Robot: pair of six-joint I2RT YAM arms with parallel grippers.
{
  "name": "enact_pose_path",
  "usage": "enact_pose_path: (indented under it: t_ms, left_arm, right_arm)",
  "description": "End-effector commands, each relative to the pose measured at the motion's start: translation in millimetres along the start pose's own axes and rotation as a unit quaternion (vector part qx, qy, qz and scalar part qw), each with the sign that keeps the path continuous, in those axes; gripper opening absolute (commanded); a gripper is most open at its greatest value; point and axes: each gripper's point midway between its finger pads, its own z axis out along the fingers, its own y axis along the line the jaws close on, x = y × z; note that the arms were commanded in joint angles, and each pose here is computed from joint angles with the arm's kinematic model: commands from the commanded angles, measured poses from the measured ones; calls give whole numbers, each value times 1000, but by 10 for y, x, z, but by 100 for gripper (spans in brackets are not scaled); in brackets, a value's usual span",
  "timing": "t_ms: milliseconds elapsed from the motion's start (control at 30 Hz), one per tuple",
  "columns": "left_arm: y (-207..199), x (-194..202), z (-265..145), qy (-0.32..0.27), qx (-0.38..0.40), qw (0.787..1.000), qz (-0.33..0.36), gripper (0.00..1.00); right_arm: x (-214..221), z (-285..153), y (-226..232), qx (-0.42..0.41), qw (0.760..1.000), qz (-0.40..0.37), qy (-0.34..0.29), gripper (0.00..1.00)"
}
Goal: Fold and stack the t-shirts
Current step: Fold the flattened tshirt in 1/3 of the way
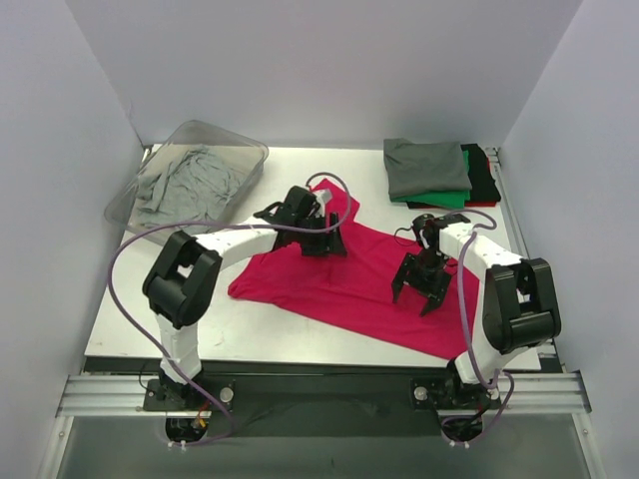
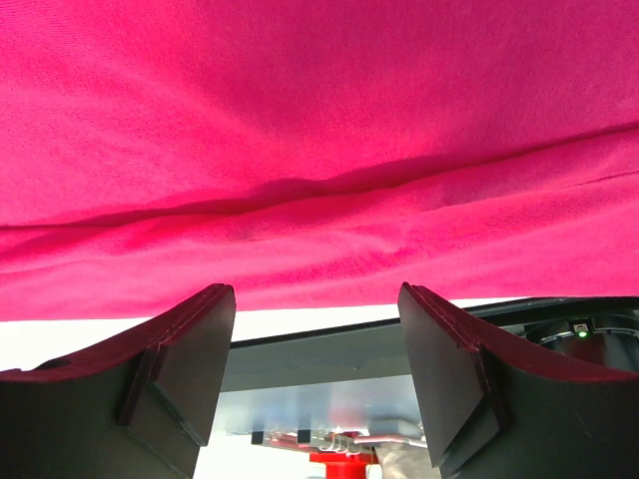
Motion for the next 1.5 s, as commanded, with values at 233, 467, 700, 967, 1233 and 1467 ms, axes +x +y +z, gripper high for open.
enact_pose_path:
  t_ms: [233,467,700,967,1233,1467]
  left_arm:
    - [189,-573,-533,-101,95,988,-74,73]
    - [678,-334,-478,-81,5,995,-60,74]
    - [1059,24,-440,-54,-65,994,-66,74]
    - [1370,368,-526,-43,-127,988,-73,74]
    - [1470,829,-732,-18,-148,984,-93,75]
    - [1329,1121,-818,3,-130,987,-97,75]
  right_arm:
    - [56,-93,-73,9,1000,7,-4,68]
    - [-66,-118,-62,15,1000,4,-17,68]
    - [-160,54,-110,37,999,5,-8,68]
    - [-202,286,-194,63,998,4,15,68]
    - [-286,402,-230,82,996,-5,23,68]
    - [-374,414,-214,87,996,-21,18,68]
